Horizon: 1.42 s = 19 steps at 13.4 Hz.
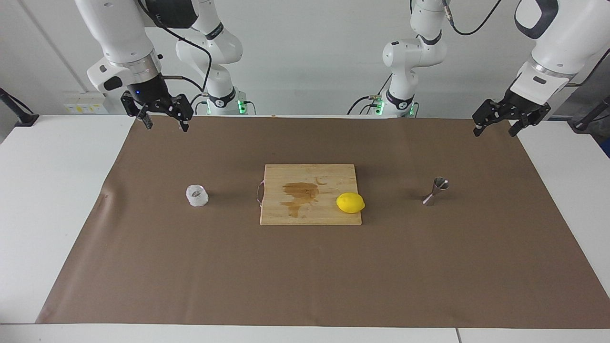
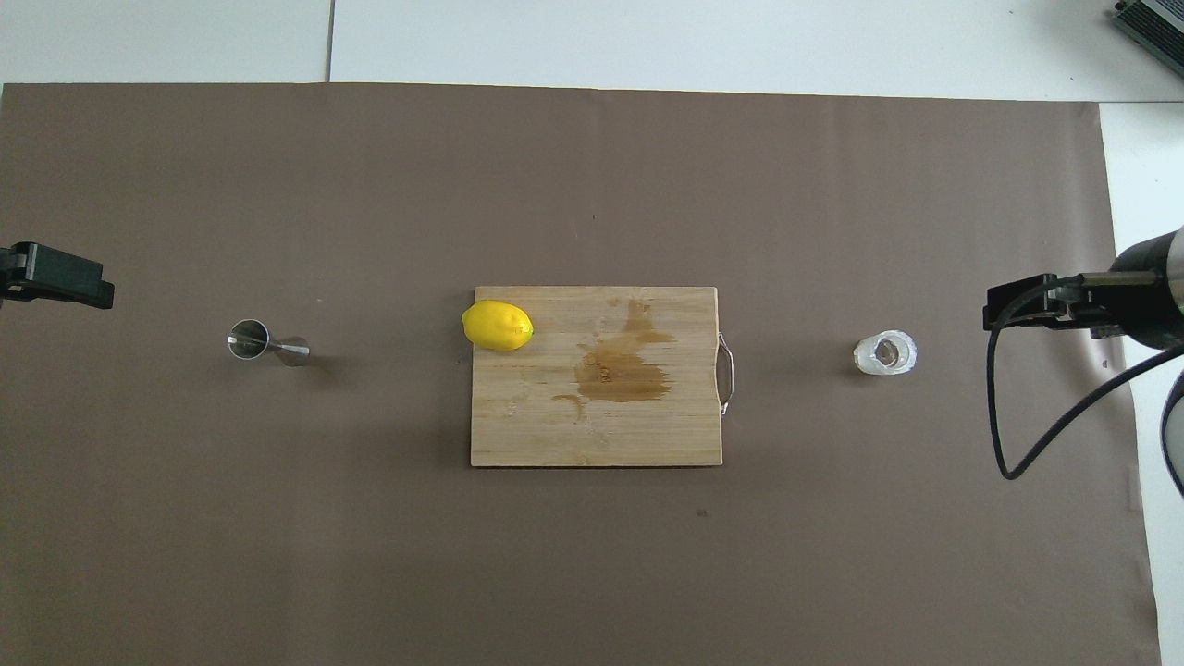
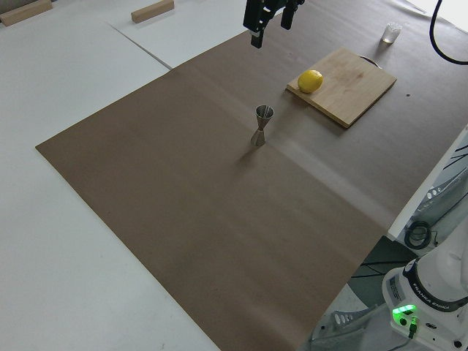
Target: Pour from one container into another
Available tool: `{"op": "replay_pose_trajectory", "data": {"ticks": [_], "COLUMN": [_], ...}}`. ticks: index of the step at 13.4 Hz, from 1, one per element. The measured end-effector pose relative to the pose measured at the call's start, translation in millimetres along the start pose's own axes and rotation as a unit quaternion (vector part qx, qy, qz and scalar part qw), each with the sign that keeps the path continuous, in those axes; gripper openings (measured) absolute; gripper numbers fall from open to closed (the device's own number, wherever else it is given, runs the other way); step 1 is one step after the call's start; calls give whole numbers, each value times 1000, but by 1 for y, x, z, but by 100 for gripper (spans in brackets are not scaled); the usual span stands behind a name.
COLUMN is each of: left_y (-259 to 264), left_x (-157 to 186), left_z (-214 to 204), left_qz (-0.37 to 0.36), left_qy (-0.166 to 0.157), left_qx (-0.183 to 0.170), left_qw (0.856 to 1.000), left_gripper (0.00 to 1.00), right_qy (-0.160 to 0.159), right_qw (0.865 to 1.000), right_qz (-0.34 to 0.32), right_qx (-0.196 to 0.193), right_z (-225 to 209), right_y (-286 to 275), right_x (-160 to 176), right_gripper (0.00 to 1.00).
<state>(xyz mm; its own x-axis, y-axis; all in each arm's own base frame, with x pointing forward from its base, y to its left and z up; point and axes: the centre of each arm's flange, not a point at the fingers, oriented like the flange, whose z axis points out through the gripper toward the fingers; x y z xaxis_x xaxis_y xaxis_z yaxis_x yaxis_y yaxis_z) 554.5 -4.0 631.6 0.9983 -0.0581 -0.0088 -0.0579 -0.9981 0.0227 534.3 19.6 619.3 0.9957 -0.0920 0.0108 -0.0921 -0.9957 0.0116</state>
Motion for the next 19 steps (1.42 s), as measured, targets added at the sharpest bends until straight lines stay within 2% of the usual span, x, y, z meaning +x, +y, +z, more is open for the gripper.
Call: {"op": "replay_pose_trajectory", "data": {"ticks": [11, 15, 19], "left_y": [0, -34, -66], "left_x": [4, 8, 14], "left_z": [9, 23, 44], "left_qz": [-3, -54, -83], "left_qy": [-9, -19, -36], "left_qx": [-5, -41, -58], "left_qw": [1000, 998, 994], "left_gripper": [100, 100, 100], "right_qy": [0, 0, 0], "right_qw": [1000, 1000, 1000], "right_qz": [4, 4, 4], "right_qx": [0, 0, 0], "right_z": [0, 0, 0], "right_y": [5, 5, 5], "right_x": [1, 1, 1], "right_gripper": [100, 100, 100]}}
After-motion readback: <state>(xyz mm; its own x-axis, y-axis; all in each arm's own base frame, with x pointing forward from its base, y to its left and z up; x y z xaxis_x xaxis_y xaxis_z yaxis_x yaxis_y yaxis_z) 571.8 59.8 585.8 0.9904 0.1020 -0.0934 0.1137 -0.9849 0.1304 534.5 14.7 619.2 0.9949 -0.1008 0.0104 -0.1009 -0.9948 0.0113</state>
